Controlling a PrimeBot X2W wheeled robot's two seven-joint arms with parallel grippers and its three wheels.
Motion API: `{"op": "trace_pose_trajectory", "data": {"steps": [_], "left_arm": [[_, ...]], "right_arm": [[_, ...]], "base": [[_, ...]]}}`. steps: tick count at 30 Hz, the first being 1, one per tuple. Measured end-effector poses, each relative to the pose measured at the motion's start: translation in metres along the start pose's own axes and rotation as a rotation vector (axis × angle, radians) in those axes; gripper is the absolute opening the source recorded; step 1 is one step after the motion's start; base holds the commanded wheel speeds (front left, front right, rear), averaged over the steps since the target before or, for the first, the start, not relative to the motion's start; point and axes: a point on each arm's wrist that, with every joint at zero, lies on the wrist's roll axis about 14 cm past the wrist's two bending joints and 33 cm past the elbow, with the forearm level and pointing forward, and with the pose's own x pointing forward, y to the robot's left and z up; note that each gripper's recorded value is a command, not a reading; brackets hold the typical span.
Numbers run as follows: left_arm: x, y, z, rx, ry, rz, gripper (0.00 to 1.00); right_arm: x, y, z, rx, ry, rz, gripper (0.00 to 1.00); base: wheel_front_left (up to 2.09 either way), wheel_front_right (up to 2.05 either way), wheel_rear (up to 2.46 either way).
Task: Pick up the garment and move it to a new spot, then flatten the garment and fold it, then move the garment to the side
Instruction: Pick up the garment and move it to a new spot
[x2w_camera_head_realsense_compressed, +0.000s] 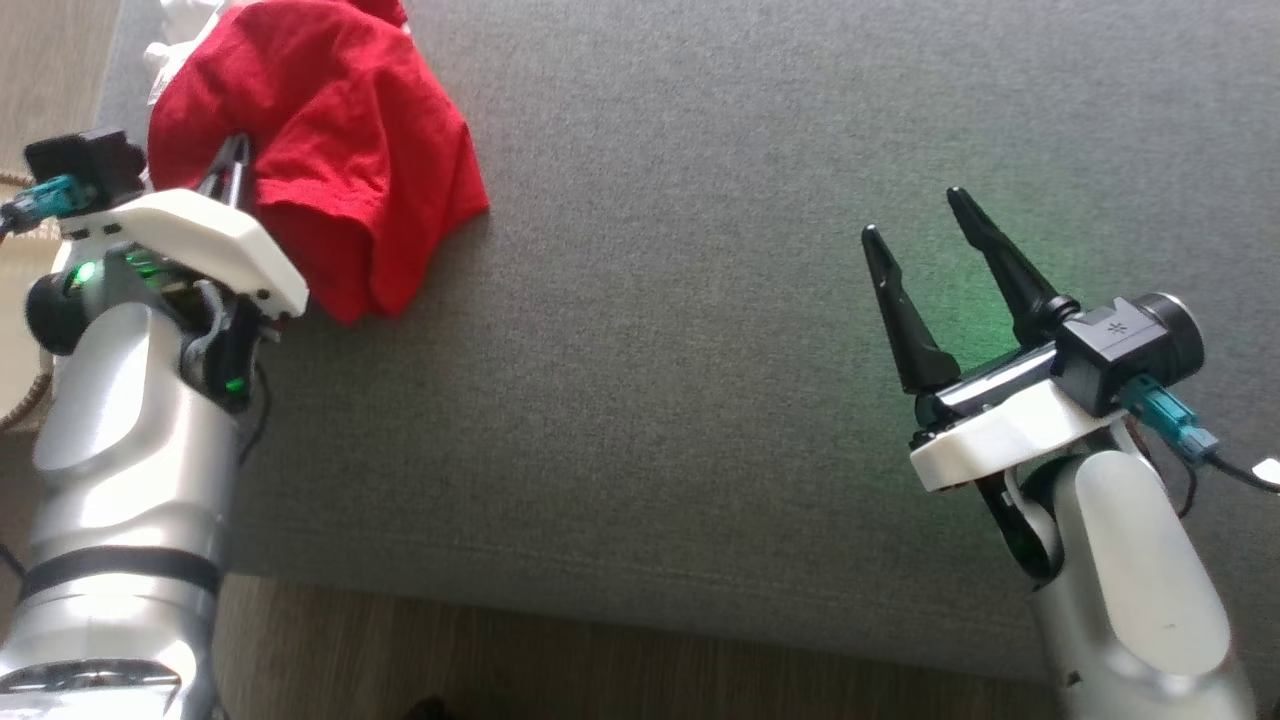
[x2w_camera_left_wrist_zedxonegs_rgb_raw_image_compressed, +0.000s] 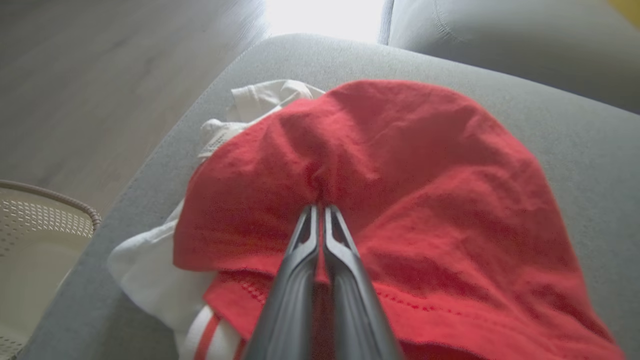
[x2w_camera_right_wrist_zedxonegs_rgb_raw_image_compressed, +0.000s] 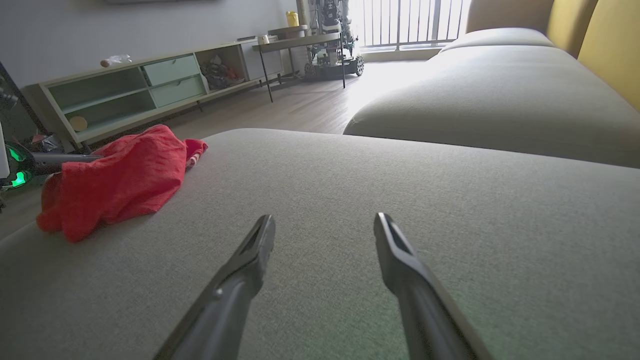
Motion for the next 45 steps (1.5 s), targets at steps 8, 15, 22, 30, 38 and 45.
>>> {"op": "trace_pose_trajectory", "data": {"steps": [8, 15, 22, 30, 38, 45], "left_arm": [[-0.016, 0.011, 0.058, 0.029, -0.229, -0.001, 0.00], [-0.056, 0.004, 0.157, 0.025, -0.545, -0.029, 0.00], [-0.119, -0.023, 0.234, -0.003, -0.840, -0.117, 0.00], [-0.166, -0.096, 0.250, -0.073, -0.947, -0.328, 0.00], [-0.180, -0.183, 0.248, -0.103, -0.940, -0.556, 0.00], [-0.165, -0.262, 0.217, -0.141, -0.831, -0.725, 0.00]], "right_arm": [[-0.010, 0.002, 0.022, 0.017, -0.044, -0.008, 1.00], [-0.024, 0.006, 0.051, 0.025, -0.101, -0.017, 1.00], [-0.048, 0.009, 0.068, 0.036, -0.132, -0.033, 1.00], [-0.091, -0.044, 0.099, 0.028, -0.214, -0.218, 1.00], [-0.135, -0.095, 0.118, 0.002, -0.270, -0.395, 1.00], [-0.164, -0.114, 0.124, -0.024, -0.287, -0.474, 1.00]], "base": [[0.00, 0.00, 0.00], [0.00, 0.00, 0.00], [0.00, 0.00, 0.00], [0.00, 0.00, 0.00], [0.00, 0.00, 0.00], [0.00, 0.00, 0.00]]}}
